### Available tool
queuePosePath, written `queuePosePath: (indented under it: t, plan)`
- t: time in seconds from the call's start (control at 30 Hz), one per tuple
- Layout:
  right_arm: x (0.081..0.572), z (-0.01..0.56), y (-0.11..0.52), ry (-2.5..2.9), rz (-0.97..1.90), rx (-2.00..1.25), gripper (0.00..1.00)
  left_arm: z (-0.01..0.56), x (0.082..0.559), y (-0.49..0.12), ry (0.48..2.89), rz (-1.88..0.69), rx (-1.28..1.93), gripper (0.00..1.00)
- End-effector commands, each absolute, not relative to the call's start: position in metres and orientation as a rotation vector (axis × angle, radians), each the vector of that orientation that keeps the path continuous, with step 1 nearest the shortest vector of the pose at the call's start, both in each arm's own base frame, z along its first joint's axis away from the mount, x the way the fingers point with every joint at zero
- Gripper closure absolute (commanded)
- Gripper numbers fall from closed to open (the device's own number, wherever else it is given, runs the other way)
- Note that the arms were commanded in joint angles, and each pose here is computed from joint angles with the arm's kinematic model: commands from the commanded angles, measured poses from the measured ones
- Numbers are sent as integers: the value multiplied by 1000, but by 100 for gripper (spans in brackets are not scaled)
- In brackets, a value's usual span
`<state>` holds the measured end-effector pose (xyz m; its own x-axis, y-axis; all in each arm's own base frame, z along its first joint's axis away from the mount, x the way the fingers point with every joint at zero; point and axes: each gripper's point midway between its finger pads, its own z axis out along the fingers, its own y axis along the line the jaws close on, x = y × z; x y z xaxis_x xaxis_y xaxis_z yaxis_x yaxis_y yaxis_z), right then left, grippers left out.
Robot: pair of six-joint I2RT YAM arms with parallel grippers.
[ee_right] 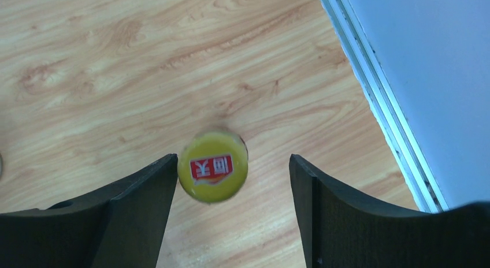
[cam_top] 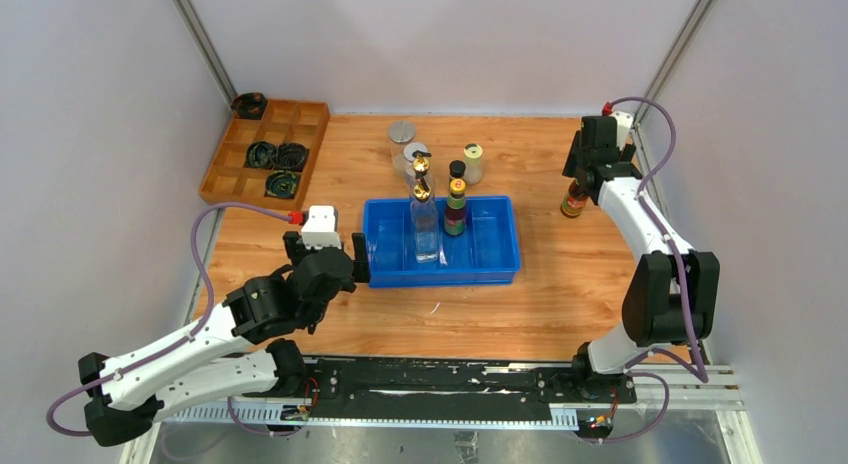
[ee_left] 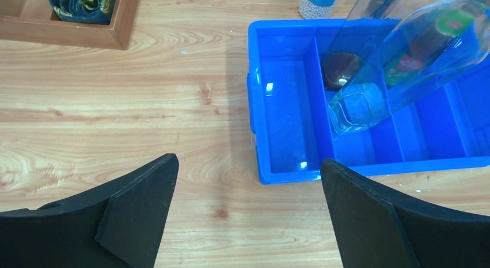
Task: Organize the condiment bottles
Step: Pick up the bottle from the center of the board.
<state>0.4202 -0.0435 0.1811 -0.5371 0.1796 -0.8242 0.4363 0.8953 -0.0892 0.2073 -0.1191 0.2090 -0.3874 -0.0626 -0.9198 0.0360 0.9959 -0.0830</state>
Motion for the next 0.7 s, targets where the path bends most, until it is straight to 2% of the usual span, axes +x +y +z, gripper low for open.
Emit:
queuePosePath:
  t: [0.0, 0.13, 0.37, 0.67]
  plan:
    - [445, 200, -49, 2089, -305, 409, 25, 223, 211, -117, 1936, -99, -45, 0]
    - [453, 200, -50, 2084, -275, 405, 28, 225, 211, -118, 1939, -98, -41, 0]
    - [449, 200, -41, 2102, -227, 400, 51, 229, 210, -117, 1932, -109, -45, 0]
    - [440, 215, -35, 2080, -235, 372, 64, 224, 209, -120, 1944, -122, -48, 0]
